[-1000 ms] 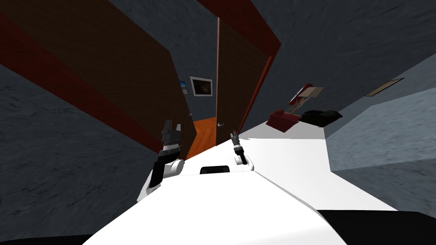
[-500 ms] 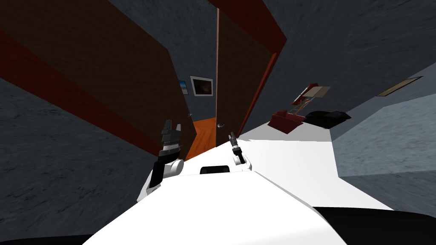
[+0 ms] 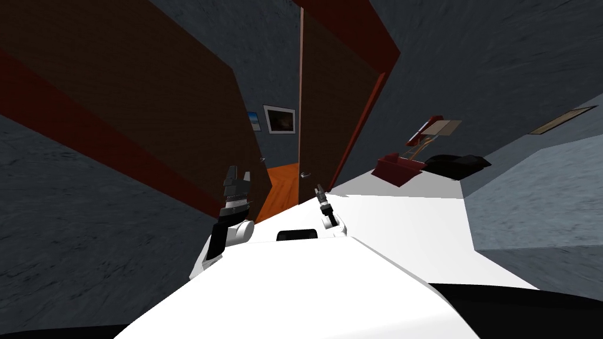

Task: Push the door open

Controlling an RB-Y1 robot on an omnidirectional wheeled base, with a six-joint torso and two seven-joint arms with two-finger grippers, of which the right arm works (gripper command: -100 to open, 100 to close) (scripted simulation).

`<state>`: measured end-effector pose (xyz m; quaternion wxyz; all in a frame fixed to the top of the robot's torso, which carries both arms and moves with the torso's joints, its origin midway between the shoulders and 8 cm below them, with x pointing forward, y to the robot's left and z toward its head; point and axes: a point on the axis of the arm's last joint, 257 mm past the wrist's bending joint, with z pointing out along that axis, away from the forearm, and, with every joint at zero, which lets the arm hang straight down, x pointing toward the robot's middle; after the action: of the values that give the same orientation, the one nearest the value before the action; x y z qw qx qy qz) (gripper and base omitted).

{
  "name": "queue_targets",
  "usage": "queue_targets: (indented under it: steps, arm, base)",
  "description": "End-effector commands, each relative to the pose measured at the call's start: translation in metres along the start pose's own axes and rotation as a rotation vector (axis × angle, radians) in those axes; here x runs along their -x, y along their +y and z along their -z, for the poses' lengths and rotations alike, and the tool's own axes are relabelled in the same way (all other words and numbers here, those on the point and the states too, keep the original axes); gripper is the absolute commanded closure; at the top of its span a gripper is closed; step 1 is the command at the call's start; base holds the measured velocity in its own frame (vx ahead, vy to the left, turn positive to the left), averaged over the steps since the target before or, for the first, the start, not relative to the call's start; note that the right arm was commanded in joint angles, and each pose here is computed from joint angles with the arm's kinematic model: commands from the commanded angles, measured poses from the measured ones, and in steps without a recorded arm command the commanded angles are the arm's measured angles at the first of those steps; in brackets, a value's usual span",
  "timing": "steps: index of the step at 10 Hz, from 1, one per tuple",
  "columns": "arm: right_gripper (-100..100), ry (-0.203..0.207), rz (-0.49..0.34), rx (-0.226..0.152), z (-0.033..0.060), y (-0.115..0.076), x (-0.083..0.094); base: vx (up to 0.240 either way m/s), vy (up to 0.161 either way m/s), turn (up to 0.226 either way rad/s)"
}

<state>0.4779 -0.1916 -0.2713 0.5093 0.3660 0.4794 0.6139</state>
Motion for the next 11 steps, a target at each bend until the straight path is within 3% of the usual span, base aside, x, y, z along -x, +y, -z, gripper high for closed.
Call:
queue_targets:
  steps: [1,5,11]
  arm:
    - [-100,0.015,-0.005,-0.02,-0.0005,-0.011,-0.004]
    - [-100,0.031,-0.014,-0.069,0.0038,-0.033,-0.01]
    - [-100,0.077,-0.035,-0.171,0.0129,-0.077,-0.026]
  base:
    - [0.076,-0.041,0.041]
    - [0.06,-0.028,0.024]
    - [0.086,-0.04,0.032]
